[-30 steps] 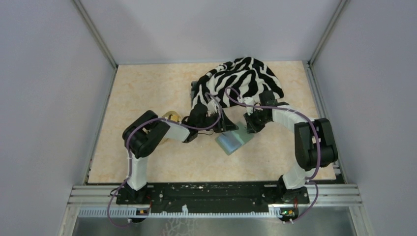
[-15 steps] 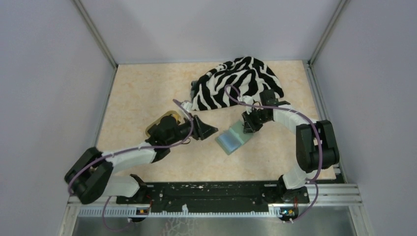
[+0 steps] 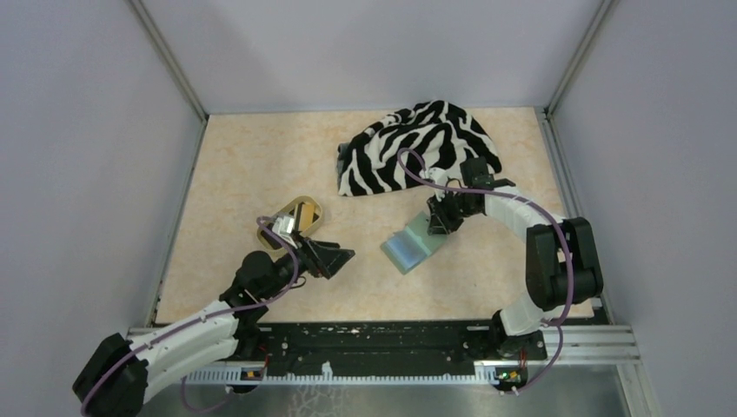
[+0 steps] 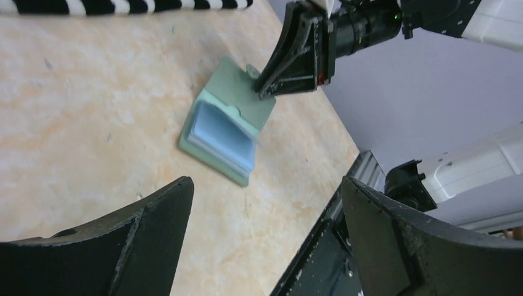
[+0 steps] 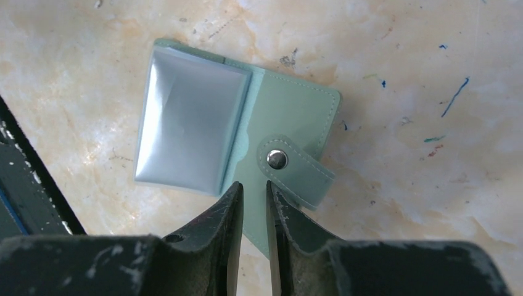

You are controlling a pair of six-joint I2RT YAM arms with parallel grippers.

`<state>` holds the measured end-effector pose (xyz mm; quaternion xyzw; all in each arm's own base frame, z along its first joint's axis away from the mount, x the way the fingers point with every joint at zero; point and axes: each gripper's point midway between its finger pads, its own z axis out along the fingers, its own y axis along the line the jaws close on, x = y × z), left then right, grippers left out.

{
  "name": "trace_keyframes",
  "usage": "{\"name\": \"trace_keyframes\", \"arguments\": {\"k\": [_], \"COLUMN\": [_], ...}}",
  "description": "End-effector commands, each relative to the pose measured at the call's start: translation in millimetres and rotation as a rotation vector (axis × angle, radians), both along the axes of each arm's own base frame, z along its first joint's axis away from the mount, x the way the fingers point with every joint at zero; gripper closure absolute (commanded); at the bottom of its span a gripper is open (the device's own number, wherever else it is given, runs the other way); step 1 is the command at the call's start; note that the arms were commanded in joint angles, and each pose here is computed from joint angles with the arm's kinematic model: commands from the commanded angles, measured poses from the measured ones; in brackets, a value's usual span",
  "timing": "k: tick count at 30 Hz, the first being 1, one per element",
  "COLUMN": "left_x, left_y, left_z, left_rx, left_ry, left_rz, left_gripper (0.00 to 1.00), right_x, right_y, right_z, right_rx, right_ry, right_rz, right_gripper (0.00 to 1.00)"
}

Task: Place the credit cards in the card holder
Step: Open the card holder at the center of the board, then turn over the card slot in the card holder.

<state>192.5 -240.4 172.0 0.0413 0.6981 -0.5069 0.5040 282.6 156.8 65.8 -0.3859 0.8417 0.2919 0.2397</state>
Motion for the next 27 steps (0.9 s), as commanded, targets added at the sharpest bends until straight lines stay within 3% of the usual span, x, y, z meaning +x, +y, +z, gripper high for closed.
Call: {"name": "trace_keyframes", "arguments": {"k": [1,6,10,16,21,24,27], "left_x": [-15,-19,-18,0,10,13,17], "left_y": [-10,-33,-47,-64,-68,-72,-79], "left_z": [7,-8,-14,-48,-78,-94,-102], "left_rx": [-0.140,-0.114,-0.128,0.081,0.223,0.267,0.297], "left_ry": [0.086,0.228,0.261,0.363,0.504,0.556,0.585], "left_rz": [-0.087,-0.184,-0.202,-0.006,0.129,0.170,0.180], "left_gripper": [0.06,0.13,0.22,0.24,0.33,0.50,0.51], "right_x": [22,22,20,20,19,19,19], "right_y": [-8,-10,-9,-9,-9,-9,-8], "right_z": [1,-7,-9,-12,-14,-15,-15], "right_rx": [-0.056,-0.075,-0.085,-0.094,-0.110,-0.115,-0.114], "right_ry": [-0.055,-0.032,-0.030,-0.025,-0.021,-0.021,-0.021], "right_rz": [-0.048,-0.052,-0.044,-0.038,-0.035,-0.035,-0.033], "right_gripper": [0.79,0.79,0.79,0.79,0.79,0.79,0.79]}}
